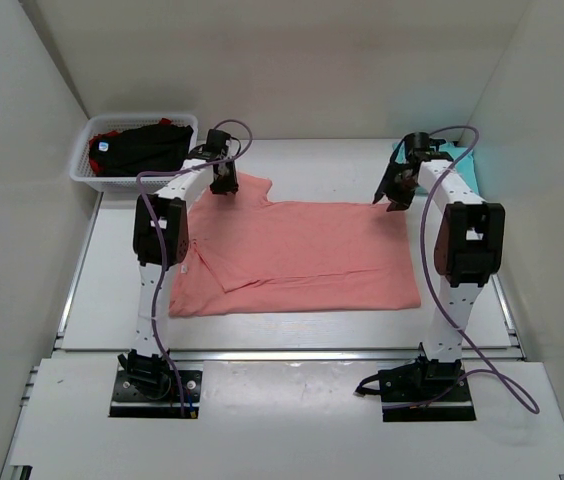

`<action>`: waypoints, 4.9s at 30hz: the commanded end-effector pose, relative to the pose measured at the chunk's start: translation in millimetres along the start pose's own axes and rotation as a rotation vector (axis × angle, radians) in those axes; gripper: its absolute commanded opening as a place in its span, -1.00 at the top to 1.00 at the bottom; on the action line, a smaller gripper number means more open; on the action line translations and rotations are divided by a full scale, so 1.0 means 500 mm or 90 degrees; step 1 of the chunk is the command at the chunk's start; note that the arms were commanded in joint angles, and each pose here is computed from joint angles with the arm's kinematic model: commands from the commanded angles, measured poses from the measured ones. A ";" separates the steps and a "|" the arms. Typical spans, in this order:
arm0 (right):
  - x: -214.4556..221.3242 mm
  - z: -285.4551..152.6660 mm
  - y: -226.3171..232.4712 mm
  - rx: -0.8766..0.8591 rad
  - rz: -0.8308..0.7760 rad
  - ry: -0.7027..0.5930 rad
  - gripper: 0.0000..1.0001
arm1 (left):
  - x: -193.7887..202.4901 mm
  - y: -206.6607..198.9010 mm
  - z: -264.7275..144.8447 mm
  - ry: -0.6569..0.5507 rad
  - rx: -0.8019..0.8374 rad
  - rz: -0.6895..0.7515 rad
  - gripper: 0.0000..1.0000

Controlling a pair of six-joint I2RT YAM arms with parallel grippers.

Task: Fold and stack the t-shirts
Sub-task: Grap the side of the flattened tshirt furthest away from the robot with both arms, then fold the other side of the tshirt into a rectangle

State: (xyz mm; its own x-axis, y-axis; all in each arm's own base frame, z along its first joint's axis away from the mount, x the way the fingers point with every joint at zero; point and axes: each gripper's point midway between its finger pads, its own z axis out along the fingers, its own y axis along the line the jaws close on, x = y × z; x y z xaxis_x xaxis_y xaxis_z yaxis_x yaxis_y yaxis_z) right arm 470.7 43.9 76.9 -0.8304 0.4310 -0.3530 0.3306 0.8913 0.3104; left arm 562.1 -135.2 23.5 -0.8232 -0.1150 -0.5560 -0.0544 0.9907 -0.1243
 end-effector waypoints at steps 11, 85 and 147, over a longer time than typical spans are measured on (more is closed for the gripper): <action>-0.077 0.024 -0.025 0.012 0.021 -0.046 0.13 | -0.012 -0.005 -0.019 0.002 0.030 0.004 0.27; -0.100 0.072 -0.058 0.117 -0.030 -0.033 0.15 | 0.038 -0.009 -0.023 0.101 -0.009 0.118 1.00; 0.181 -0.096 -0.162 0.061 -0.082 -0.045 0.75 | 0.344 0.092 -0.422 0.053 0.063 0.103 0.17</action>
State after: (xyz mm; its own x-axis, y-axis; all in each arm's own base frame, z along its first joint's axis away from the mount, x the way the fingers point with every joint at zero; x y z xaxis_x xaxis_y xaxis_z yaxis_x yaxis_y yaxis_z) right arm 335.0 13.8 42.1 -0.8841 0.3064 -0.3529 0.2631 0.9504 0.1660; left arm 298.8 -89.9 80.6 -0.8870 0.0836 -0.4541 0.1381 0.9865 -0.0881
